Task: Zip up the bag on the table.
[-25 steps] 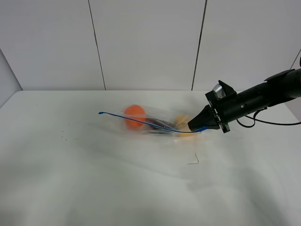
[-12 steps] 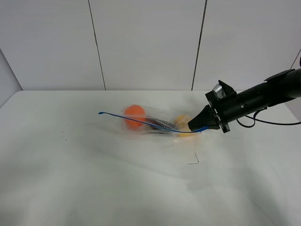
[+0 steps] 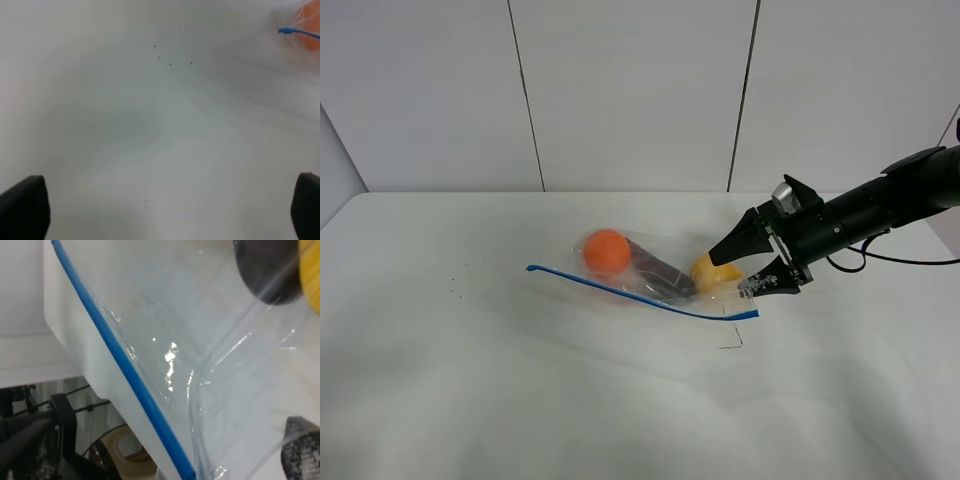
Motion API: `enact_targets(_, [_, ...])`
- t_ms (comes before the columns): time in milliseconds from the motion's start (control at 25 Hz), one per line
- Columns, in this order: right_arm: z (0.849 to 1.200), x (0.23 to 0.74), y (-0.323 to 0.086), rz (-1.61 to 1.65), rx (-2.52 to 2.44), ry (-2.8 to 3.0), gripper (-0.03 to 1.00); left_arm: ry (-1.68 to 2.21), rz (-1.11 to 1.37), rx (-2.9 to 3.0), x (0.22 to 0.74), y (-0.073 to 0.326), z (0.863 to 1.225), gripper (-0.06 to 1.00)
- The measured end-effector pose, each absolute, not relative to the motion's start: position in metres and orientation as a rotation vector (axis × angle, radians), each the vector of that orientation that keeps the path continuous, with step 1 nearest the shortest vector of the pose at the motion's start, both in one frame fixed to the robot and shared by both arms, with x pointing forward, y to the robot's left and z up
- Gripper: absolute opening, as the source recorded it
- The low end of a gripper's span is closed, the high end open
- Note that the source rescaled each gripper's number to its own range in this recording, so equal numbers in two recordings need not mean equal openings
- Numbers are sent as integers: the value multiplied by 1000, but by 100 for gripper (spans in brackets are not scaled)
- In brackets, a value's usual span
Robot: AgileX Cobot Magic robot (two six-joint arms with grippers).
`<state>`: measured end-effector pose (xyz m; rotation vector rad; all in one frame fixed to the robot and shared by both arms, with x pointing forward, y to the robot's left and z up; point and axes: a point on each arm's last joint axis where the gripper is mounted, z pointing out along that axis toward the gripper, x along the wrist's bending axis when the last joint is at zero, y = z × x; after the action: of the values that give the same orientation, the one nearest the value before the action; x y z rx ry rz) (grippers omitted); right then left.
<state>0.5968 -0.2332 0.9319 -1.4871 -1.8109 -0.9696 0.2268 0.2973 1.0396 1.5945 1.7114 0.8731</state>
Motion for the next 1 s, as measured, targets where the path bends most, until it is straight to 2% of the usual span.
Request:
enact_targets(560, [930, 595, -234, -910, -1519, -1789, 100, 1711, 873, 1594, 227, 297, 1040, 100])
enact_targets(1000, [935, 591, -269, -516, -1920, -2089, 100, 1712, 873, 1594, 227, 297, 1040, 100])
